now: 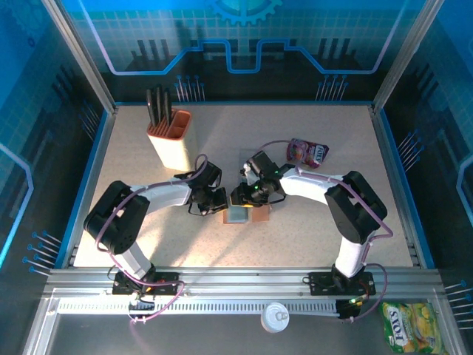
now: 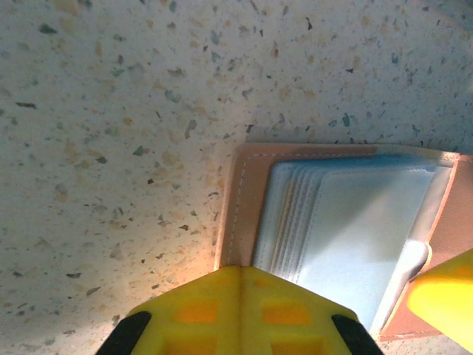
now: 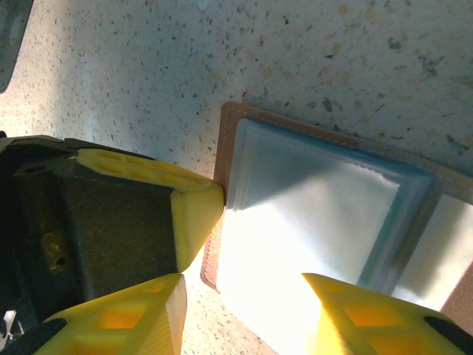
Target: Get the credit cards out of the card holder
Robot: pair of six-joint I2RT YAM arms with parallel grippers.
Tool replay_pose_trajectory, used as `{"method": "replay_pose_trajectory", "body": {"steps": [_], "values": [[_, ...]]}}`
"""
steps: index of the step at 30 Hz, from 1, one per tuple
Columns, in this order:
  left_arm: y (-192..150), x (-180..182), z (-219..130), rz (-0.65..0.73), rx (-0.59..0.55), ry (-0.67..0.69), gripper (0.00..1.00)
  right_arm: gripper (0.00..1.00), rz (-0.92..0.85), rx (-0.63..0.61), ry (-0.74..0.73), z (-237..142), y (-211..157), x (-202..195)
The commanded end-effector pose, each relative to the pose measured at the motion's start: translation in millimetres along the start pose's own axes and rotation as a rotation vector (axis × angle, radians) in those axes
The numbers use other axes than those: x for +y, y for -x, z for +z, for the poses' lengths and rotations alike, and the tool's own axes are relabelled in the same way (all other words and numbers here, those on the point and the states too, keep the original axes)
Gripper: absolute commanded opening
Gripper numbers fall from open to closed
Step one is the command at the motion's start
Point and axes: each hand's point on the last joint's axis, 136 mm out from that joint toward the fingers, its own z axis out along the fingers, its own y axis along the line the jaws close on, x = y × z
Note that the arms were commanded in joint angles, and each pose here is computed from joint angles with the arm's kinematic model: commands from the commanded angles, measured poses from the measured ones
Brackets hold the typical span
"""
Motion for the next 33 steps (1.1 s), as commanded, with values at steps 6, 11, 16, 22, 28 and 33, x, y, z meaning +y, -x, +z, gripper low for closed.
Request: {"method": "replay_pose_trajectory", "body": {"steps": [6, 11, 16, 22, 28, 33], "values": [[-1.8, 6.6, 5.8, 0.016, 0.008, 0.033, 0.02, 0.47, 0.003, 0.075, -0.012, 7.0, -14.4, -0.6], [-1.5, 6.2, 5.0, 0.014, 0.004, 0.03, 0.02, 0.47, -0.006, 0.093, -0.029, 7.7, -14.8, -2.5], [-0.3, 4.3, 4.0, 0.016, -0.001, 0.025, 0.02, 0.46, 0.001, 0.091, -0.05, 8.9, -15.9, -8.0], [-0.6, 4.7, 2.9, 0.022, 0.0, 0.029, 0.02, 0.46, 0.003, 0.079, -0.082, 7.2, -17.4, -15.1], [1.0, 3.1, 2.0, 0.022, -0.003, 0.029, 0.02, 0.46, 0.007, 0.072, -0.106, 4.9, -18.7, -20.4], [1.6, 2.6, 2.7, 0.018, -0.005, 0.027, 0.02, 0.46, 0.007, 0.073, -0.111, 4.8, -20.5, -23.1]]}}
